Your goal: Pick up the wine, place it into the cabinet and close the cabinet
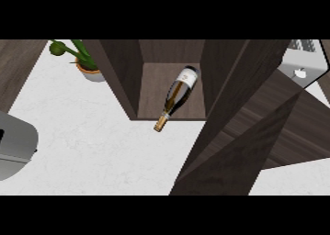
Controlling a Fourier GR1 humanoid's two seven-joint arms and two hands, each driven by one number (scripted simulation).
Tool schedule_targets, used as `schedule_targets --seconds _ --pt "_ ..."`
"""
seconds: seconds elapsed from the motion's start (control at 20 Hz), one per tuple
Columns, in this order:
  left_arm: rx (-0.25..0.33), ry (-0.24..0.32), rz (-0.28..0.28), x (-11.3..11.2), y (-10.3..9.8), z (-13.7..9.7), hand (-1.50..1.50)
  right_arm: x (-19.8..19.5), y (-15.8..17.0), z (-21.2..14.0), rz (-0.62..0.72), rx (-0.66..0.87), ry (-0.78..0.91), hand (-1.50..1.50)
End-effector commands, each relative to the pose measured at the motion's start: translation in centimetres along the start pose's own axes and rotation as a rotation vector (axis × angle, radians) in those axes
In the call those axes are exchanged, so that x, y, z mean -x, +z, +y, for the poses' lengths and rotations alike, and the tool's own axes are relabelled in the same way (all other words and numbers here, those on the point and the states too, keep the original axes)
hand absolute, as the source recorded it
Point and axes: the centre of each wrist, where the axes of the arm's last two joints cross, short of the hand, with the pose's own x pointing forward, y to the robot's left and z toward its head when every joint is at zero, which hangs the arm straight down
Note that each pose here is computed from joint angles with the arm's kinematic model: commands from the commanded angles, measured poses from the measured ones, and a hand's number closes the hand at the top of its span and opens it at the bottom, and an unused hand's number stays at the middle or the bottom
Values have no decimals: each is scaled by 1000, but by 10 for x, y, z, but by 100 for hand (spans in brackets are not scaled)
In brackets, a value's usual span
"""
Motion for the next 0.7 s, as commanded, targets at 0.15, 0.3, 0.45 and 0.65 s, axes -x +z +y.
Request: schedule_targets --seconds 0.15,0.3,0.45,0.65 --pt "18 19 24 -7 -7 9 -150 4 -15 52 -113 -129 55 150" --pt "36 38 16 -8 -13 9 -150 -9 -19 47 -138 -90 88 150" --pt "40 76 39 -9 -7 3 -150 -14 -26 45 -154 -51 86 150" --pt "43 68 19 -4 -23 8 -150 -20 -54 38 -146 -60 113 150"
